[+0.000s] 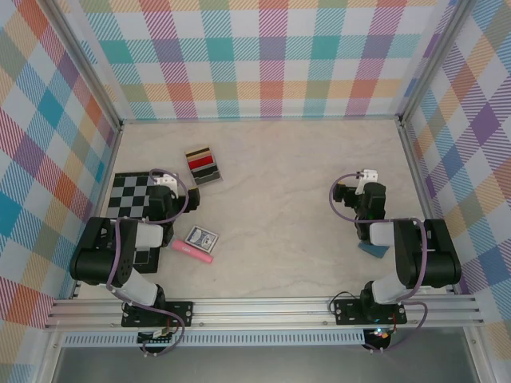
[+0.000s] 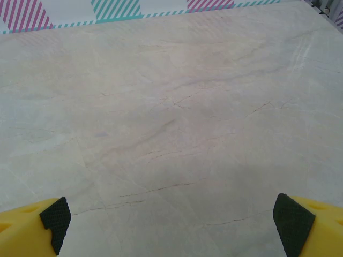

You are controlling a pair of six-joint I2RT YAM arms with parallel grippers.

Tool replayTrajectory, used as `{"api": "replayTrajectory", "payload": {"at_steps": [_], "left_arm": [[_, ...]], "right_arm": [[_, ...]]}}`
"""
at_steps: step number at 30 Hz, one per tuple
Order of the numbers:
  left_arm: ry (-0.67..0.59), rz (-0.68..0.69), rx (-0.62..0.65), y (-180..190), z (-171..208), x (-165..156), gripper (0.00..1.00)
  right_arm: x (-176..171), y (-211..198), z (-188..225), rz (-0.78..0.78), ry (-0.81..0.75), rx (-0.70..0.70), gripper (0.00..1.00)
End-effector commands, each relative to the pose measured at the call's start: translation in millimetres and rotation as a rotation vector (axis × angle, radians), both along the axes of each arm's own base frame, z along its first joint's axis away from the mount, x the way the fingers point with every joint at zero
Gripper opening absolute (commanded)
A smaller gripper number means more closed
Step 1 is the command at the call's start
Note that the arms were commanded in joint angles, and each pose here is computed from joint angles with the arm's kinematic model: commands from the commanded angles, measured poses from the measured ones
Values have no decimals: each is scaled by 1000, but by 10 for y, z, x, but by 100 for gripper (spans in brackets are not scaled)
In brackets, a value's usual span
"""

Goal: Put the credit cards into the card holder
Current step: Move the card holder to the center of the table.

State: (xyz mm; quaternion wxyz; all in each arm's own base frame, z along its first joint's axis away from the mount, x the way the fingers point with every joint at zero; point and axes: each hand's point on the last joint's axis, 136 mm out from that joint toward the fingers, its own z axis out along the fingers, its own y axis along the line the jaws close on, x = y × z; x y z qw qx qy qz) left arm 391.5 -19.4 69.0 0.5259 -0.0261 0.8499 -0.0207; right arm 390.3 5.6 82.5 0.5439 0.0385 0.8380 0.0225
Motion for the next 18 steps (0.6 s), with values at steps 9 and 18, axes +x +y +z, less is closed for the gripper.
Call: {"api": "replayTrajectory", "payload": {"at_steps": [9,18], "left_arm": [[-30,2,5,35,97,83,100],[-59,-16,0,7,138,44,100]], "right_arm": [[70,62,91,47,-32,-6,100],[61,80,84,60,-34,-7,100]]}}
